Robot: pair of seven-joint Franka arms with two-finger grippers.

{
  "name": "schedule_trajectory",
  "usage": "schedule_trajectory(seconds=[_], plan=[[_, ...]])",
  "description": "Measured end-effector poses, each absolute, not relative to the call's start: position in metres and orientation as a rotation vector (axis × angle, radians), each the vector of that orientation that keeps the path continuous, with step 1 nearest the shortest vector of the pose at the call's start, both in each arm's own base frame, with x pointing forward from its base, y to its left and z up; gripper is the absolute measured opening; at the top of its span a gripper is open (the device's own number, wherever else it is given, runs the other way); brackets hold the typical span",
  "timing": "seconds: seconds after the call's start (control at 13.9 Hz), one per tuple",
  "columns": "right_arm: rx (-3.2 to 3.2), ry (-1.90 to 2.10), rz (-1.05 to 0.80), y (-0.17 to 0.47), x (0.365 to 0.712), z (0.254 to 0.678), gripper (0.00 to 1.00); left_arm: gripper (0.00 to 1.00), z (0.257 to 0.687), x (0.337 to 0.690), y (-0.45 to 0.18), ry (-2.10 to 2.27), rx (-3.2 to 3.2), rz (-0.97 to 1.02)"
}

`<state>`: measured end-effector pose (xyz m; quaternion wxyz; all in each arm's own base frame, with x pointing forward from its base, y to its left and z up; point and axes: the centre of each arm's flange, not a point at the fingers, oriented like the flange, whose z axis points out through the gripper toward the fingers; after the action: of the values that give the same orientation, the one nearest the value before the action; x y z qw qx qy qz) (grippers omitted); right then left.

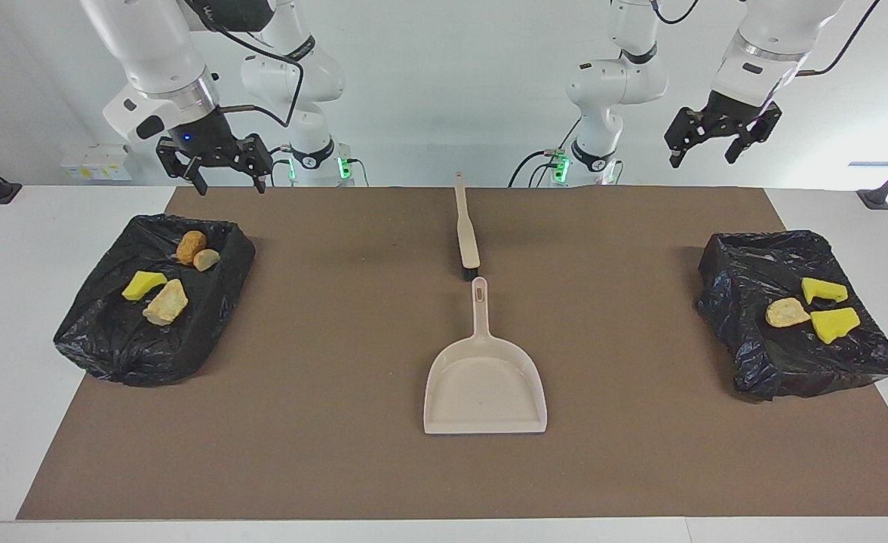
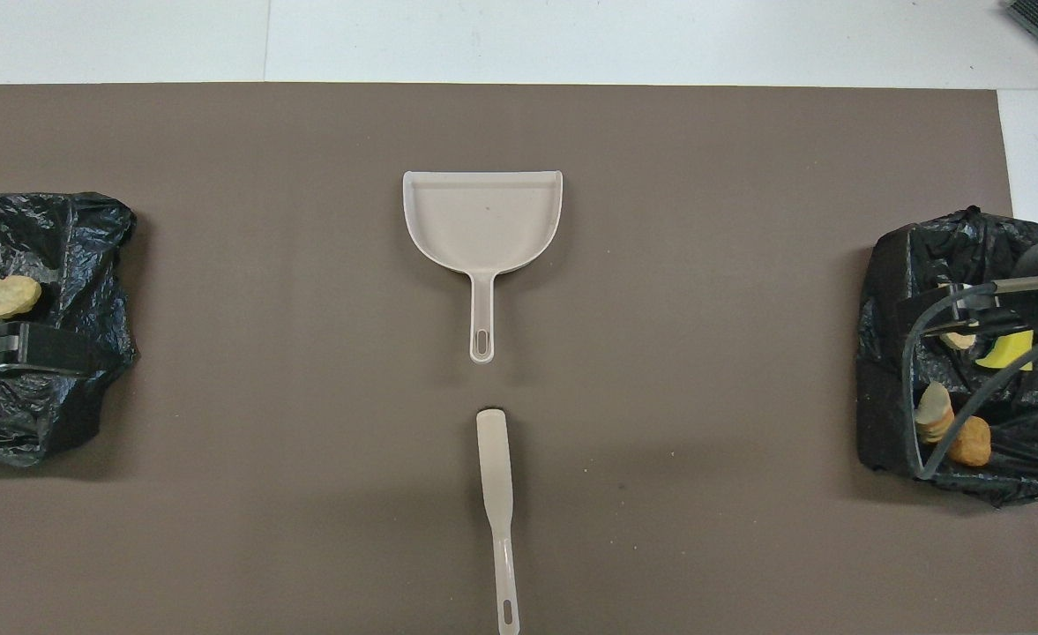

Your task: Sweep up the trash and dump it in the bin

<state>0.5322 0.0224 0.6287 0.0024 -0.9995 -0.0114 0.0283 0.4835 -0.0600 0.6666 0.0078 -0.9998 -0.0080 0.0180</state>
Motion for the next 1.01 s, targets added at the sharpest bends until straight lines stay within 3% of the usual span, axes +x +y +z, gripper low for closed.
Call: schedule_trajectory(seconds=[1.01], plan=[[-3.135, -0.036, 0.089, 0.022, 0.532, 0.629, 1.00, 1.00, 0.673, 0.482, -0.041, -0.057, -3.147, 0.032]])
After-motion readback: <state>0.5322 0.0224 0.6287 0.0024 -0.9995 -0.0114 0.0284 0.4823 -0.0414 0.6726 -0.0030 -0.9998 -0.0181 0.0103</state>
